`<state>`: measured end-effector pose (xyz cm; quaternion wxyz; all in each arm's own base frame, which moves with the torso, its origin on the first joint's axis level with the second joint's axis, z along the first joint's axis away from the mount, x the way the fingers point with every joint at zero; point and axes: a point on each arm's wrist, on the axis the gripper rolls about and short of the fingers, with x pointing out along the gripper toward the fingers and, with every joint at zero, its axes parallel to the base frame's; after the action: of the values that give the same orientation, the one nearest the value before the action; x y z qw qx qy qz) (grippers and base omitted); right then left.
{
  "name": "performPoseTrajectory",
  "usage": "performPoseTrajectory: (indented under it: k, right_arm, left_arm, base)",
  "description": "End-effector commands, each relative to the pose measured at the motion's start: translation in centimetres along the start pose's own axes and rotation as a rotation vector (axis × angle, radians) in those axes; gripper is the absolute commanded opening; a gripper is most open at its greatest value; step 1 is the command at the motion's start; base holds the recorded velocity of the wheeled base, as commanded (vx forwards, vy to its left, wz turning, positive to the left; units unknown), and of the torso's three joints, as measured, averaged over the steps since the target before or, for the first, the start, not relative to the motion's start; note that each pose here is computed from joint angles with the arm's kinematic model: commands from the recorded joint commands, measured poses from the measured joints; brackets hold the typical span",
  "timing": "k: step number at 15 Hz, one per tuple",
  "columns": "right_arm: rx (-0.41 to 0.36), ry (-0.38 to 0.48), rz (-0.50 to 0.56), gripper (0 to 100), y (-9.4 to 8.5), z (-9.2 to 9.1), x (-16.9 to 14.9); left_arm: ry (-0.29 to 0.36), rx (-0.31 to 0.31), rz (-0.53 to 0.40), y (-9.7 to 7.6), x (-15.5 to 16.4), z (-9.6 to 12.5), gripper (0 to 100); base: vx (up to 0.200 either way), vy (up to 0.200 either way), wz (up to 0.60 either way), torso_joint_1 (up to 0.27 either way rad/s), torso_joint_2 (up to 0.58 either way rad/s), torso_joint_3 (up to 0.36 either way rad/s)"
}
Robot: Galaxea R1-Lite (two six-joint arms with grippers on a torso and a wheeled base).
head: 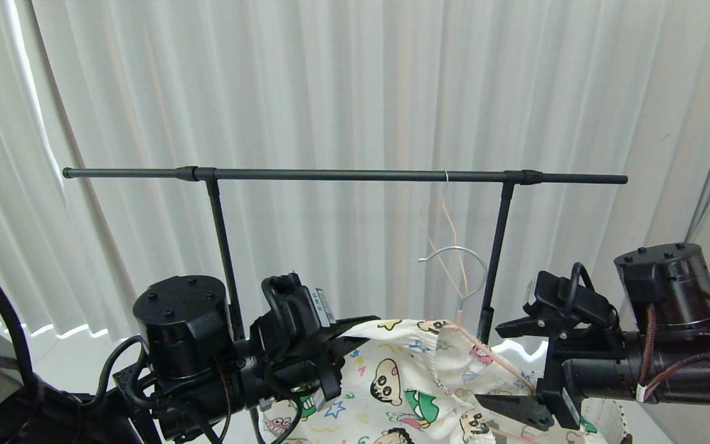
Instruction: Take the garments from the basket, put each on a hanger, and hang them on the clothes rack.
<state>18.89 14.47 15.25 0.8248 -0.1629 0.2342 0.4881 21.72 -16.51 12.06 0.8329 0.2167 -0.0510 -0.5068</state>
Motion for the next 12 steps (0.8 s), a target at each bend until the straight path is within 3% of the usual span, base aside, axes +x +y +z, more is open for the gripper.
performPoseTrajectory:
  k: [1, 7, 8, 12]
  right_arm:
    - [0.004, 0.006, -0.001, 100, -0.03, -0.09, -0.1]
    - [0.004, 0.025, 0.009, 100, 0.34, -0.41, -0.2]
    - [0.002, 0.025, 0.014, 0, 0.5, -0.39, -0.14]
    - [-0.007, 0.022, 0.026, 0, 0.87, -0.26, -0.05]
  left_arm:
    - [-0.008, 0.004, 0.004, 0.07, 0.0, 0.24, 0]
    - [-0.026, 0.014, 0.015, 0.42, 0.14, 0.67, 0]
    - [-0.026, 0.014, 0.015, 0.44, 0.18, 0.66, 0]
    - [-0.031, 0.017, 0.001, 0.04, 0.34, 0.83, 0]
  base:
    - [0.0, 0.0, 0.0, 0.0, 0.0, 0.0]
    - [0.0, 0.0, 0.0, 0.0, 0.0, 0.0]
    - [0.0, 0.0, 0.0, 0.0, 0.0, 0.0]
    - [0.0, 0.0, 0.0, 0.0, 0.0, 0.0]
